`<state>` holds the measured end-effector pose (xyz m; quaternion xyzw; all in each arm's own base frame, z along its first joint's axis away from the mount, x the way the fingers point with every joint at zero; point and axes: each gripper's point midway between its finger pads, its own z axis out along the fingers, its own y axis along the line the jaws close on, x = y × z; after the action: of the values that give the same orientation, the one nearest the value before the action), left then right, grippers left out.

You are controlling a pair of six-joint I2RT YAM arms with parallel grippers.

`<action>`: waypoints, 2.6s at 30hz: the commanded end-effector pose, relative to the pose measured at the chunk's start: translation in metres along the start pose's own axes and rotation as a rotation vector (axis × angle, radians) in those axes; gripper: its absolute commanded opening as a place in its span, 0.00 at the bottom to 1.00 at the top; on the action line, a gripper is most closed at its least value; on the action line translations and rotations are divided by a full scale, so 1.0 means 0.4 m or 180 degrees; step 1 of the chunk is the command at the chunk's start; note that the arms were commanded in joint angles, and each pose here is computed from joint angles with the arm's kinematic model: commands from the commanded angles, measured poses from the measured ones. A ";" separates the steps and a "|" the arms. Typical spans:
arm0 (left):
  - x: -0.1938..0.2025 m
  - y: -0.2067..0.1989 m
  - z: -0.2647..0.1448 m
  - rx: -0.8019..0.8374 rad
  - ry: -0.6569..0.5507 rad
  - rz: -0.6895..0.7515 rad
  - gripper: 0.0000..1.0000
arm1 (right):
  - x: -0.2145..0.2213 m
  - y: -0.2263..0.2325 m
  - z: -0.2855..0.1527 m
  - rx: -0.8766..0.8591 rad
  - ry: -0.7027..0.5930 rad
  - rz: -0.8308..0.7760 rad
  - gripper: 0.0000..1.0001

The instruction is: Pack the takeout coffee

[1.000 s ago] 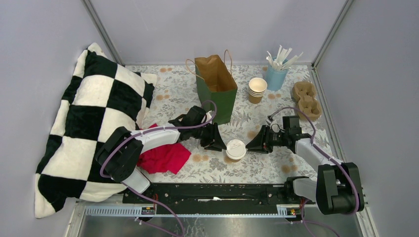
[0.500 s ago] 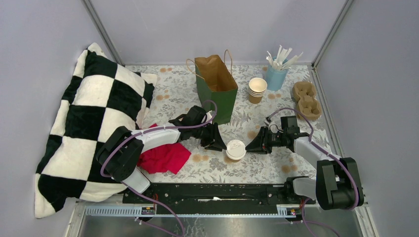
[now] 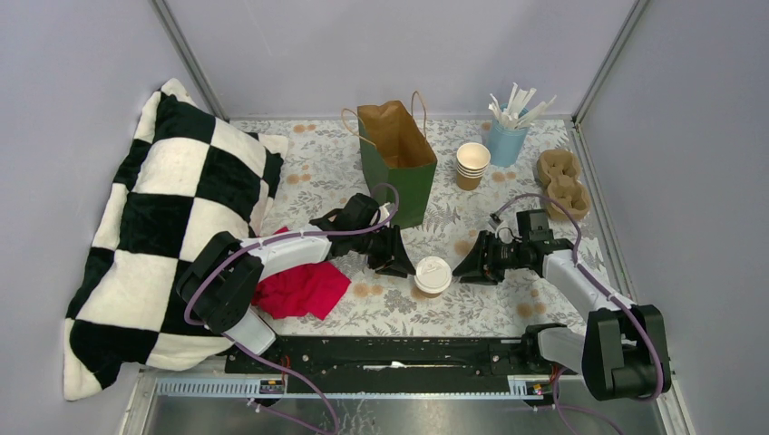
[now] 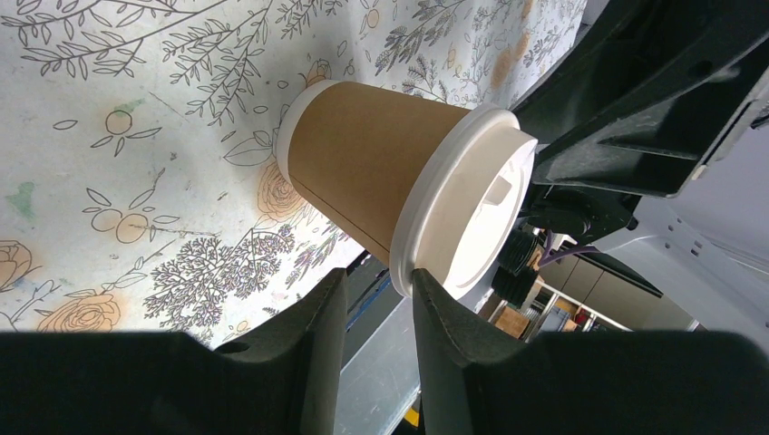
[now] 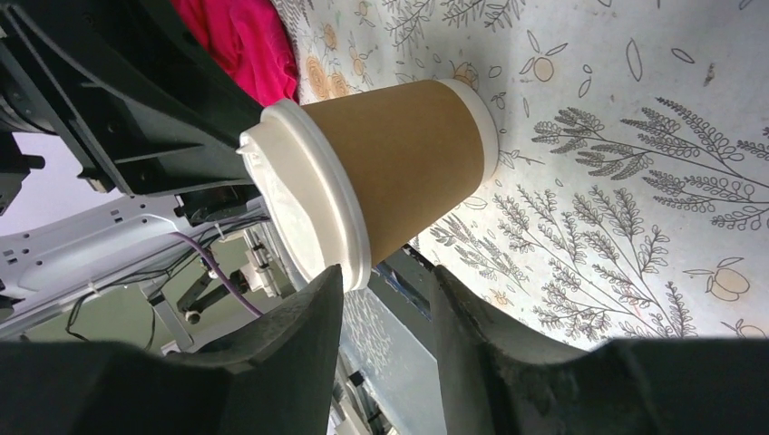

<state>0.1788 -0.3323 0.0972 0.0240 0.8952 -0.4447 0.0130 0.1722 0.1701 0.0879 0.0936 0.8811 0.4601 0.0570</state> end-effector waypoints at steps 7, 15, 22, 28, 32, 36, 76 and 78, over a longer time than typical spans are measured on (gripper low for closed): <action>-0.012 0.004 -0.001 -0.0125 -0.0075 0.0097 0.36 | 0.028 0.032 -0.008 -0.0119 0.0239 -0.0115 0.40; -0.010 0.001 0.004 -0.0123 -0.0054 0.0105 0.36 | 0.035 0.050 0.002 -0.0193 0.0320 -0.0192 0.41; -0.007 0.000 0.009 -0.0129 -0.0036 0.0112 0.36 | 0.035 0.030 0.018 -0.0120 0.0351 -0.0148 0.38; -0.001 0.012 0.013 -0.0163 -0.0021 0.0083 0.35 | 0.019 -0.028 0.037 0.0195 0.0231 -0.0006 0.29; 0.004 0.025 0.015 -0.0201 -0.0011 0.0067 0.35 | 0.009 -0.102 0.030 0.0744 0.0061 0.0115 0.28; 0.005 0.035 0.013 -0.0259 -0.0019 0.0069 0.34 | -0.004 -0.097 0.012 0.0839 -0.0106 0.0044 0.30; 0.003 -0.061 -0.251 -0.0333 -0.0838 0.0666 0.73 | 0.005 0.172 0.058 0.2413 0.0197 -0.2625 1.00; -0.006 -0.069 -0.264 -0.0339 -0.0940 0.0713 0.77 | 0.013 0.168 0.065 0.2458 0.0209 -0.2665 1.00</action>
<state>0.1676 -0.2727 0.1702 0.0602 0.9033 -0.4000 0.1427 0.1739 0.2360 0.1233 -0.2642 0.9484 0.0936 0.1480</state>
